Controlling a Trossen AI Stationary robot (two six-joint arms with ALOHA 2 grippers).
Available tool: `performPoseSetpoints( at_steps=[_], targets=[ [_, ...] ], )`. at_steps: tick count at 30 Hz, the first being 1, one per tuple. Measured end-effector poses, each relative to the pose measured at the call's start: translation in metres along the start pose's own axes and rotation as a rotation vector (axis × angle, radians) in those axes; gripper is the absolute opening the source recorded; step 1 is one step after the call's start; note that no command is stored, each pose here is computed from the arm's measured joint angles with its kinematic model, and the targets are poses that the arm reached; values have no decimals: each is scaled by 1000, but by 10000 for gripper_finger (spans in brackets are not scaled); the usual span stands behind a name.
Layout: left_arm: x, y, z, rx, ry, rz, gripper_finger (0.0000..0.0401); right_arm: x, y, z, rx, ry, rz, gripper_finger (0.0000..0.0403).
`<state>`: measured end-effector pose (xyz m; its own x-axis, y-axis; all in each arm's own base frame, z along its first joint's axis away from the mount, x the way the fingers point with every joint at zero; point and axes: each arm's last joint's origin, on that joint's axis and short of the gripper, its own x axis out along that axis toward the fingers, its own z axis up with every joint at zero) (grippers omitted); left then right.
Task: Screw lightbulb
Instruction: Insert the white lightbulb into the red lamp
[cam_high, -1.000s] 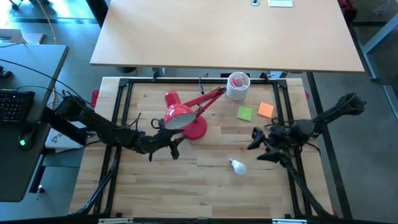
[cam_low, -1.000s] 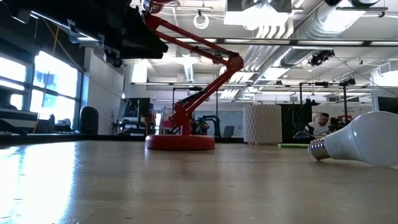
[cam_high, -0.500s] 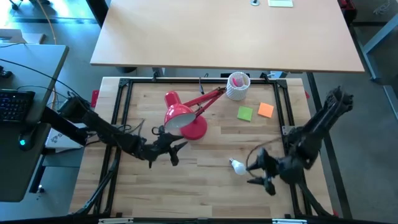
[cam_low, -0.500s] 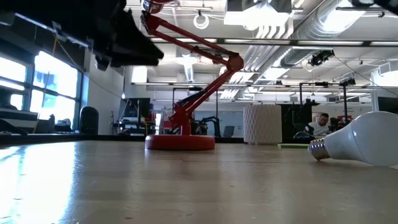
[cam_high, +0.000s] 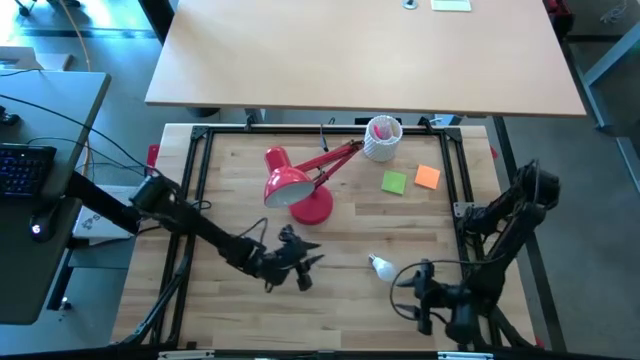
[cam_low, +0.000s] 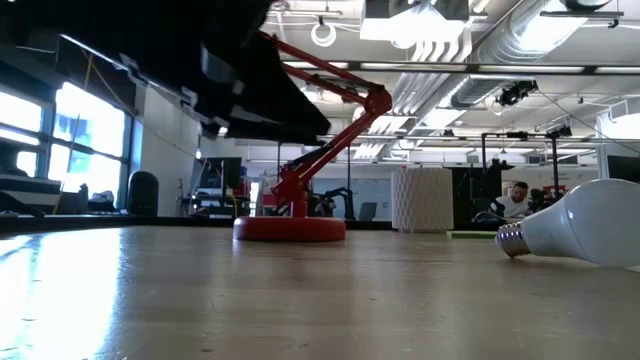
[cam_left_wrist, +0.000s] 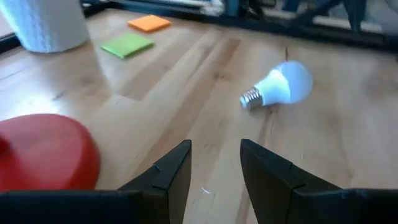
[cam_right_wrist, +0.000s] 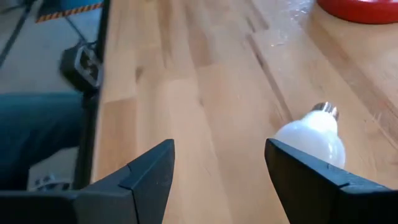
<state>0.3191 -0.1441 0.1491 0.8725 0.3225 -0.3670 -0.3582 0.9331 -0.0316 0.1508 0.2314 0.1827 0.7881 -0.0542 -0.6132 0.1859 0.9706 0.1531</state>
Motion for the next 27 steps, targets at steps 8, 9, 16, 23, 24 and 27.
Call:
performPoseSetpoints(
  at_steps=[8, 9, 16, 23, 24, 27],
  targets=[
    [29, -3, 12, 60, 16, -5, 131, 25, -15, 19, -125, 115, -38, 279],
    [31, -1, 13, 56, 16, 0, 131, 27, -19, 22, -148, 142, -38, 284],
    [43, 11, 18, 50, 45, -41, 131, 21, -36, 30, -171, 250, -68, 302],
    [49, 16, 20, 30, 85, -147, 131, 5, -18, 18, -128, 181, 11, 303],
    [49, 16, 20, 17, 93, -161, 131, 3, -15, 13, -105, 173, 10, 303],
    [49, 15, 20, -20, 97, -179, 131, -4, -9, 0, -27, 158, 7, 303]
  ],
)
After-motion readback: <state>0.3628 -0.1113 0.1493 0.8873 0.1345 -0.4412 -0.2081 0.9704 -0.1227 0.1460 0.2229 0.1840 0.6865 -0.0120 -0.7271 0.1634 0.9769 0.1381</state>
